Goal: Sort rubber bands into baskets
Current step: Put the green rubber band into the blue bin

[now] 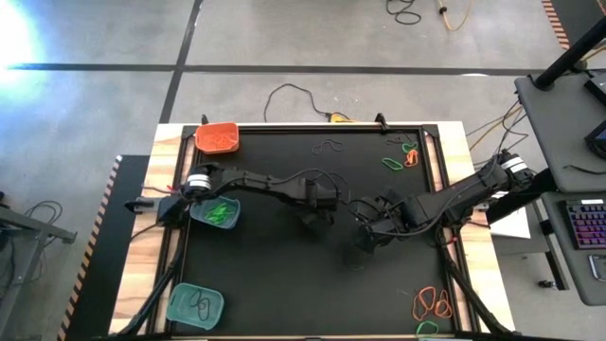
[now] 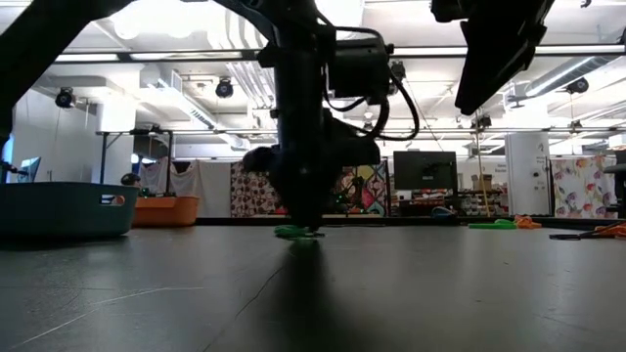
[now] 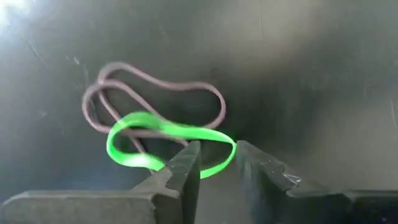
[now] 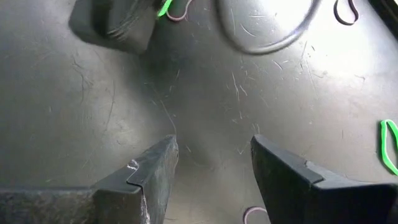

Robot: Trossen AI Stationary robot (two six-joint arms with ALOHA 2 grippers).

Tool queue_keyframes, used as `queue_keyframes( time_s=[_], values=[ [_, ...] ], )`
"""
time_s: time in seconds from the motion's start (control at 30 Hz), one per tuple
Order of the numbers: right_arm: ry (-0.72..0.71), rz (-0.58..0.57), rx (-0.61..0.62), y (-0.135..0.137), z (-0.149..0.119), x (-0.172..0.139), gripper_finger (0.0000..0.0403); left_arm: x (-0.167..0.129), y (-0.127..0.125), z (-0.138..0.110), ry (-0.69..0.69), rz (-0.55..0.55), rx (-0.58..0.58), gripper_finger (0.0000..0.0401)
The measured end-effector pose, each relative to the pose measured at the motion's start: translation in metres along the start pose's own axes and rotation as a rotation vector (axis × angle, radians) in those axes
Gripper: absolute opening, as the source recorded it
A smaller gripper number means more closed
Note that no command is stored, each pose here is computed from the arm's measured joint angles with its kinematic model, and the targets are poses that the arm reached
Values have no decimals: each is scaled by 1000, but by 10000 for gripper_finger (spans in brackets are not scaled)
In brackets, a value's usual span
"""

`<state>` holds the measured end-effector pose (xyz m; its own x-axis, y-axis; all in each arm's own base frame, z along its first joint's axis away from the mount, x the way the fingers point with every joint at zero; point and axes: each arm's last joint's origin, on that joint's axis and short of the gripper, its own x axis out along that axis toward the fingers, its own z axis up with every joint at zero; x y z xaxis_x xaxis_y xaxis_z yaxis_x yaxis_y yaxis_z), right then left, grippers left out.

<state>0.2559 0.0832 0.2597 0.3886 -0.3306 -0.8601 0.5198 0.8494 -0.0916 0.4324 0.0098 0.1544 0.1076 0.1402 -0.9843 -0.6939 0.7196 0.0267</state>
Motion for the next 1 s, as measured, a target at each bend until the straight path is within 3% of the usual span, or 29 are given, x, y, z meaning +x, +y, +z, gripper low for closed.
queue_keyframes(
  time_s=[0.27,0.6,1.0],
  values=[
    [1,-2,9,0,0,0,199,16,-6,-3,111,-67,36,48],
    [1,-2,16,0,0,0,199,12,-10,-2,111,-66,87,1],
    [1,-2,-12,0,0,0,199,-35,-3,-8,203,145,218,0]
  ],
)
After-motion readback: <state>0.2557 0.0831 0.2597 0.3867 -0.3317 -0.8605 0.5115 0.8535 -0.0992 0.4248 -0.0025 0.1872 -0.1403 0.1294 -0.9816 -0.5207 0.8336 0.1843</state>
